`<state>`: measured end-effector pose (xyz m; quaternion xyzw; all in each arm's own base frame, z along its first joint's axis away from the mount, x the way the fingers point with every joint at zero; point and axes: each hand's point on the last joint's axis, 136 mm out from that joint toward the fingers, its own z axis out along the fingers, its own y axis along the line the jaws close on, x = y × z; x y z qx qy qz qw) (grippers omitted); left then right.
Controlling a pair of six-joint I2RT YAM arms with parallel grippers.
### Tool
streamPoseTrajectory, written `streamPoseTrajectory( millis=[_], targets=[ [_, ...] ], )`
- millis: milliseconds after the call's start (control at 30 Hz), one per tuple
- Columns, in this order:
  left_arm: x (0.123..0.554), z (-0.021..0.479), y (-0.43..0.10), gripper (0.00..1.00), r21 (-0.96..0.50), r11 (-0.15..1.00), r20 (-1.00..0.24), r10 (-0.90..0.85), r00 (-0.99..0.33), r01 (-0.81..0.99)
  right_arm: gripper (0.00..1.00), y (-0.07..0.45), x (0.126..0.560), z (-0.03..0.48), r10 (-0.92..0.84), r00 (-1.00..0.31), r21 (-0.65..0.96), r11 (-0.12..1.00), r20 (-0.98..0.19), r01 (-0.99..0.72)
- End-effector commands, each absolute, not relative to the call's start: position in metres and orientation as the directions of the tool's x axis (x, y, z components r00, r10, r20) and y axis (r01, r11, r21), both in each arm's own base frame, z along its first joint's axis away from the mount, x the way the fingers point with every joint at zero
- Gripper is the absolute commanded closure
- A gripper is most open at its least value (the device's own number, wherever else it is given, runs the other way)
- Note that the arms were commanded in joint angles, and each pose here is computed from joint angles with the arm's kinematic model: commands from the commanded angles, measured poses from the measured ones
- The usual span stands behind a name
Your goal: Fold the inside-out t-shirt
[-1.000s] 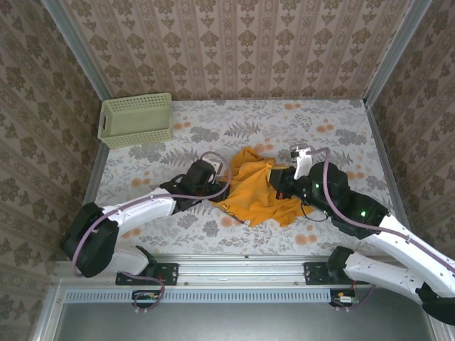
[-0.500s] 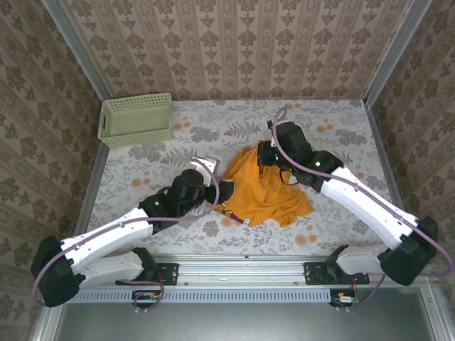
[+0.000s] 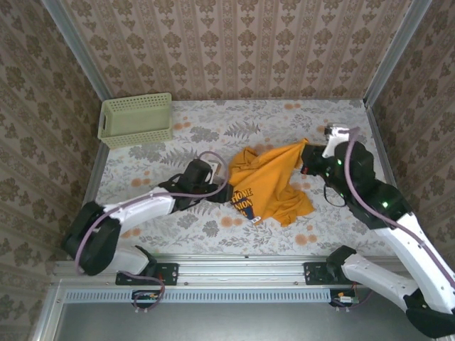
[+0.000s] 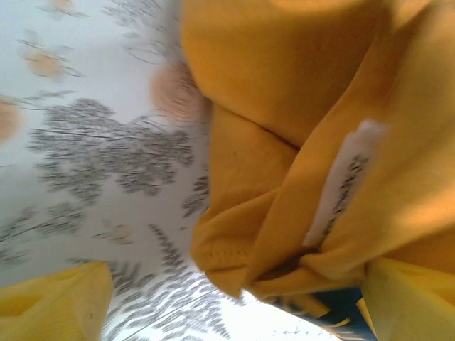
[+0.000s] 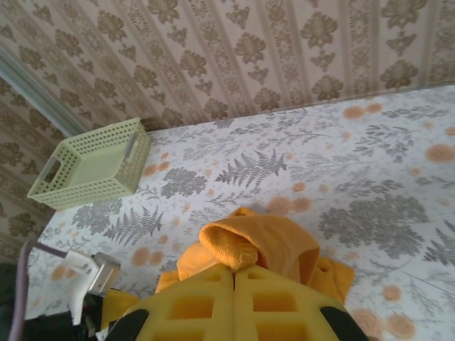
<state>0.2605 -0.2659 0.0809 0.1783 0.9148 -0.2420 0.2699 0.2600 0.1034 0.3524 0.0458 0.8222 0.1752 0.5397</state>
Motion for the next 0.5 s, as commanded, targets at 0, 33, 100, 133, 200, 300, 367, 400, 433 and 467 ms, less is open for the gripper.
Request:
streamPoseTrajectory(
  millis=[0, 33, 100, 133, 200, 300, 367, 400, 433, 467],
  targets=[
    [0.261, 0.093, -0.307, 0.12, -0.462, 0.714, -0.586, 0.199, -0.785, 0.526, 1.00, 0.084, 0.256, 0.317, 0.232, -0.471, 0.267, 0.964, -0.851, -0.009],
    [0.261, 0.090, -0.314, 0.15, -0.473, 0.701, -0.581, 0.207, -0.787, 0.534, 1.00, 0.082, 0.256, 0.313, 0.231, -0.474, 0.259, 0.966, -0.850, 0.007],
    [0.264, 0.086, -0.324, 0.27, -0.482, 0.696, -0.567, 0.215, -0.795, 0.532, 1.00, 0.078, 0.257, 0.307, 0.224, -0.480, 0.239, 0.971, -0.848, 0.030],
    [0.266, 0.085, -0.328, 0.36, -0.491, 0.692, -0.561, 0.215, -0.800, 0.530, 1.00, 0.076, 0.258, 0.306, 0.223, -0.481, 0.231, 0.972, -0.848, 0.042],
    [0.271, 0.086, -0.333, 0.53, -0.493, 0.689, -0.560, 0.215, -0.800, 0.531, 1.00, 0.072, 0.261, 0.306, 0.221, -0.479, 0.219, 0.974, -0.849, 0.061],
    [0.280, 0.105, -0.333, 0.88, -0.457, 0.702, -0.589, 0.222, -0.777, 0.547, 1.00, 0.068, 0.267, 0.314, 0.221, -0.468, 0.208, 0.975, -0.855, 0.081],
    [0.295, 0.133, -0.321, 1.00, -0.384, 0.745, -0.628, 0.223, -0.746, 0.546, 1.00, 0.073, 0.274, 0.331, 0.218, -0.451, 0.217, 0.975, -0.866, 0.054],
    [0.303, 0.153, -0.312, 1.00, -0.338, 0.766, -0.660, 0.221, -0.718, 0.547, 1.00, 0.077, 0.277, 0.341, 0.214, -0.441, 0.222, 0.974, -0.872, 0.034],
    [0.312, 0.181, -0.301, 1.00, -0.281, 0.788, -0.704, 0.218, -0.675, 0.548, 1.00, 0.082, 0.281, 0.355, 0.209, -0.426, 0.227, 0.974, -0.880, 0.008],
    [0.319, 0.217, -0.289, 1.00, -0.224, 0.810, -0.757, 0.205, -0.620, 0.542, 1.00, 0.085, 0.284, 0.371, 0.207, -0.406, 0.233, 0.972, -0.890, -0.014]
  ],
)
